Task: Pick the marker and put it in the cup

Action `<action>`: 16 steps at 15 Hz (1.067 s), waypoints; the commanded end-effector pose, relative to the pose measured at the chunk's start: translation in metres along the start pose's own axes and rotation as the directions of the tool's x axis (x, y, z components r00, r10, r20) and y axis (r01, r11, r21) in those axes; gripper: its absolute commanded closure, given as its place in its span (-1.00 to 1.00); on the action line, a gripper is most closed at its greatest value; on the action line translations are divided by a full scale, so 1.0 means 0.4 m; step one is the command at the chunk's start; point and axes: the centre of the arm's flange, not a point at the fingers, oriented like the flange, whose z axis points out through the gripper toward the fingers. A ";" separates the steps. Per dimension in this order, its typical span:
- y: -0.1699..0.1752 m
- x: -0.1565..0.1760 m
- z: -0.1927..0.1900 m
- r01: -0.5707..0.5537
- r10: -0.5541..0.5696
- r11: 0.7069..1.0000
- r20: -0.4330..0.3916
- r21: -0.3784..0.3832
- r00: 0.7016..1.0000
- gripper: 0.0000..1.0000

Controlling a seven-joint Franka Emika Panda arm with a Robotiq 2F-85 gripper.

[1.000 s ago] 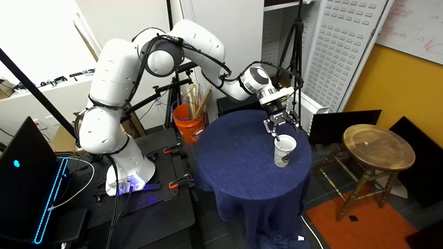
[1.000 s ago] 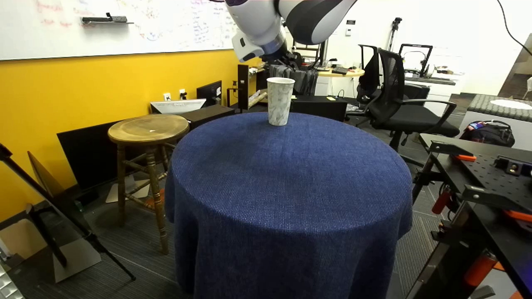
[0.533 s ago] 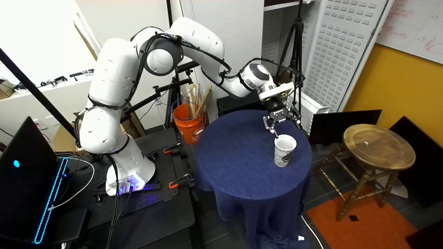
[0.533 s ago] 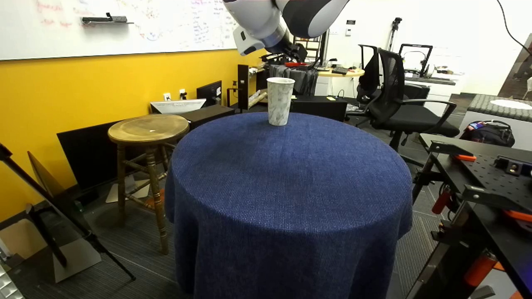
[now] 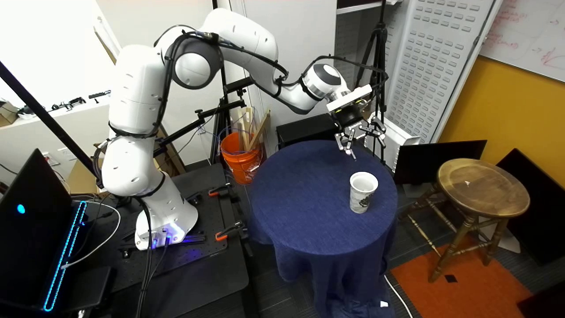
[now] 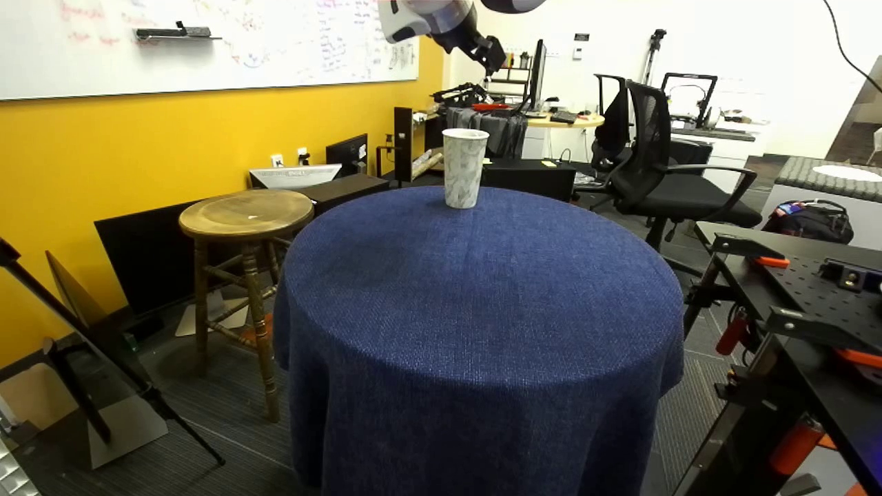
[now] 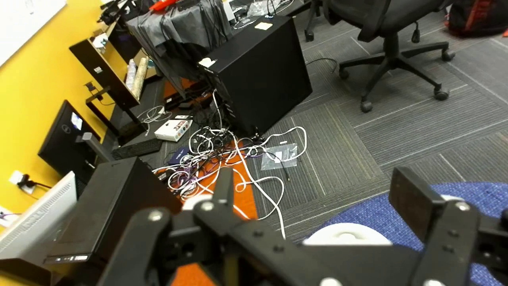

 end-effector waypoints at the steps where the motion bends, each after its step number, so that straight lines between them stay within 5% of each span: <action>1: -0.015 -0.062 -0.046 -0.147 0.145 0.989 -0.063 -0.029 0.987 -1.00; 8: -0.021 -0.096 -0.118 -0.447 0.432 0.894 -0.265 0.000 0.862 -1.00; 16: -0.047 -0.072 -0.148 -0.612 0.583 0.774 -0.560 0.163 0.588 -1.00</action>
